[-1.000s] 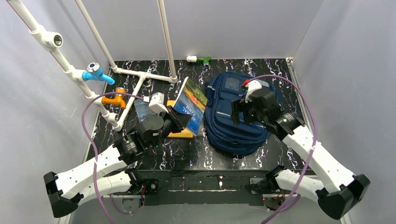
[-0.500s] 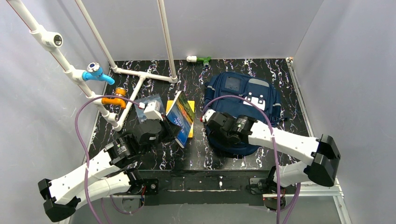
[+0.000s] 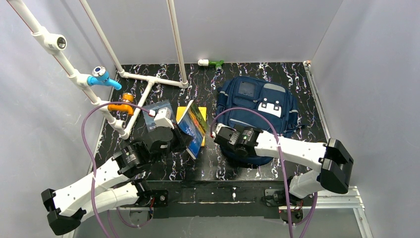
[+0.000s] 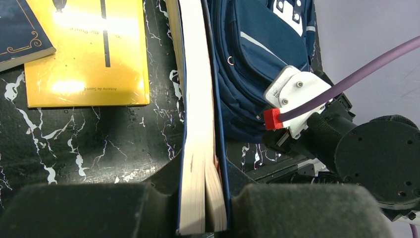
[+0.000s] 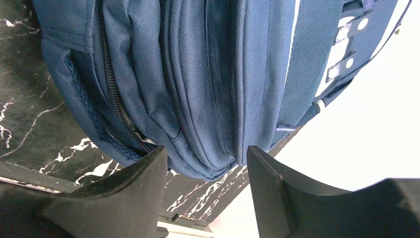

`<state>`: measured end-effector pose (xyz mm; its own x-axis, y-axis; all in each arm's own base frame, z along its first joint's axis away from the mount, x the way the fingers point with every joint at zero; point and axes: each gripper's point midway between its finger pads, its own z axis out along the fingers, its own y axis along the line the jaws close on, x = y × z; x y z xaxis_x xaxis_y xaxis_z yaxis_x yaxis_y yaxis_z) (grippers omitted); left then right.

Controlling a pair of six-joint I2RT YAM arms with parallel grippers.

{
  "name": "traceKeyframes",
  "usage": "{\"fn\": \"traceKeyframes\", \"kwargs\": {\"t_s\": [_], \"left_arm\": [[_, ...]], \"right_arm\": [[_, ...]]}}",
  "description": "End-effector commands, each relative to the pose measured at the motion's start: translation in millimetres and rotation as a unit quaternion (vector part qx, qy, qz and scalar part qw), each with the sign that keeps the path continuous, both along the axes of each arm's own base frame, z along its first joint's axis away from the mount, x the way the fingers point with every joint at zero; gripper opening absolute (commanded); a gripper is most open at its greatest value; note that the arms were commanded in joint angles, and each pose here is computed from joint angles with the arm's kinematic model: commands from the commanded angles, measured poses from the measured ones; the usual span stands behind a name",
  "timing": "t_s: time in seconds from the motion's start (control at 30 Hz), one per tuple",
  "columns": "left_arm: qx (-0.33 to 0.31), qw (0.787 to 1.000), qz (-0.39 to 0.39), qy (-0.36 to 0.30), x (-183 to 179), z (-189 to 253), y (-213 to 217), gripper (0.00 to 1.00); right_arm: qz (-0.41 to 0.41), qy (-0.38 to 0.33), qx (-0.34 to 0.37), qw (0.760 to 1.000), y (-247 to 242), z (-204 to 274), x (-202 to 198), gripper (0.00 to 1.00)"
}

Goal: Pack the student bag
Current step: Place the book in the student bag.

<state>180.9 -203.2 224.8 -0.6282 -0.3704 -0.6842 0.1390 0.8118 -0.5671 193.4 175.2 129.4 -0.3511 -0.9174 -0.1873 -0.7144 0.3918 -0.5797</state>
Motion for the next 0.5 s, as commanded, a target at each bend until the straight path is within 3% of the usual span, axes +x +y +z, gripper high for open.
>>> {"fn": "traceKeyframes", "kwargs": {"t_s": [0.0,0.47], "left_arm": [[-0.032,0.999,0.002,-0.013,4,18,-7,0.0],[-0.04,0.999,0.0,-0.002,1,14,-9,0.0]], "right_arm": [[0.004,-0.008,-0.016,1.0,-3,-3,2,0.65],[0.015,0.025,-0.033,0.999,1,-31,-3,0.73]]}}
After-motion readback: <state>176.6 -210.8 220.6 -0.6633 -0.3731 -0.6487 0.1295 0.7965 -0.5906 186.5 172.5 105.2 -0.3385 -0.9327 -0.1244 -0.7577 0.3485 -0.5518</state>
